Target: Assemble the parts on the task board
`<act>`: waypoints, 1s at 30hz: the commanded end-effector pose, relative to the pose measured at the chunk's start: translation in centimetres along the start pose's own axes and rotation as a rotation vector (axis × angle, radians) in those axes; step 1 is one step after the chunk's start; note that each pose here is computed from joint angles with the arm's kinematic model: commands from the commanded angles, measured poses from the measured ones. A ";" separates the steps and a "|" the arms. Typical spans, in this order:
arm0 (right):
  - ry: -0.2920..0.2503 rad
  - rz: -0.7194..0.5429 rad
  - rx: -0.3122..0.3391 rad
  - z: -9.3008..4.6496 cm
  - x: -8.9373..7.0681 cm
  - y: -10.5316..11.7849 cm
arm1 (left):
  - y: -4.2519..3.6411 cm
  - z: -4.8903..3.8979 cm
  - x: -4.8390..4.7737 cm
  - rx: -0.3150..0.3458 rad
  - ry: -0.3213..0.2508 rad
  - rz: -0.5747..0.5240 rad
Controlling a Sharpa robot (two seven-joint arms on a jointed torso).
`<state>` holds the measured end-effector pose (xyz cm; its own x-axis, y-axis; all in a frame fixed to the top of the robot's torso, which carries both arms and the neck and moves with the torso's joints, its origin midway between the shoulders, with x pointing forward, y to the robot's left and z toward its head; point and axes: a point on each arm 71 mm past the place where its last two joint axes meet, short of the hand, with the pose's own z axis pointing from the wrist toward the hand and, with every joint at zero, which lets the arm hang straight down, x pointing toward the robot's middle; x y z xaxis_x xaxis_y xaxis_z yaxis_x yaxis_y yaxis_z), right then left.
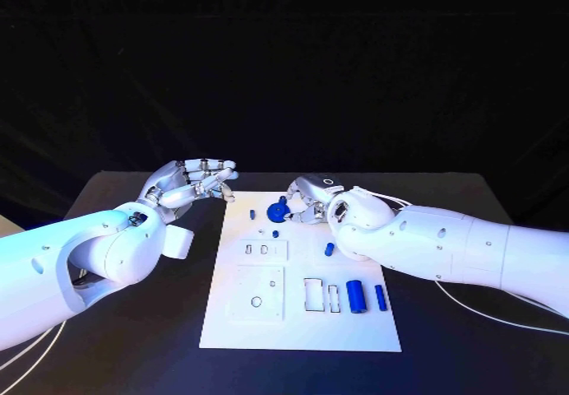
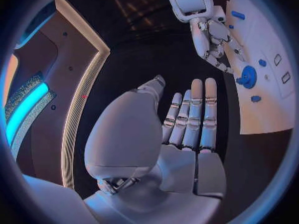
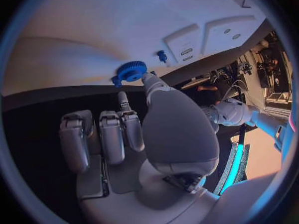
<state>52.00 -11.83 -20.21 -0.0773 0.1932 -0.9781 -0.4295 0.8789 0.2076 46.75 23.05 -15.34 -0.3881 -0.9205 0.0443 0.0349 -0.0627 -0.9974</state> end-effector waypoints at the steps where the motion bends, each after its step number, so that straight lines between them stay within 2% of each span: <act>1: -0.065 0.085 -0.014 -0.6 -1.7 -0.6 | -0.12 0.03 0.02 0.008 0.010 -0.007; 4: -0.087 0.140 -0.003 -1.6 -3.7 -2.2 | -0.12 0.00 -0.18 0.008 0.006 -0.005; 6: -0.071 0.186 0.011 -2.3 -4.8 -3.7 | -0.11 -0.01 -0.26 0.009 0.005 -0.005; 10: -0.025 0.267 0.027 -3.9 -6.2 -6.6 | -0.09 0.01 -0.35 0.011 0.007 -0.005; 14: -0.003 0.300 0.034 -5.2 -6.9 -9.2 | -0.02 0.09 -0.44 0.011 0.005 -0.005; 21: 0.024 0.312 0.072 -7.2 -6.9 -13.0 | 0.15 0.33 -0.72 0.011 -0.004 -0.001; 25: 0.032 0.306 0.096 -7.8 -6.5 -14.3 | 0.22 0.44 -0.79 0.011 -0.005 0.000; 30: 0.058 0.298 0.119 -8.1 -5.3 -15.4 | 0.30 0.54 -0.98 0.011 -0.009 0.002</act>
<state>51.79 -30.27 -18.12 -0.1939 0.4317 -0.8809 -0.2417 0.8492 0.4694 47.66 23.91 -15.76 -0.3624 -0.9314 0.0340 0.0371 -0.0508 -0.9980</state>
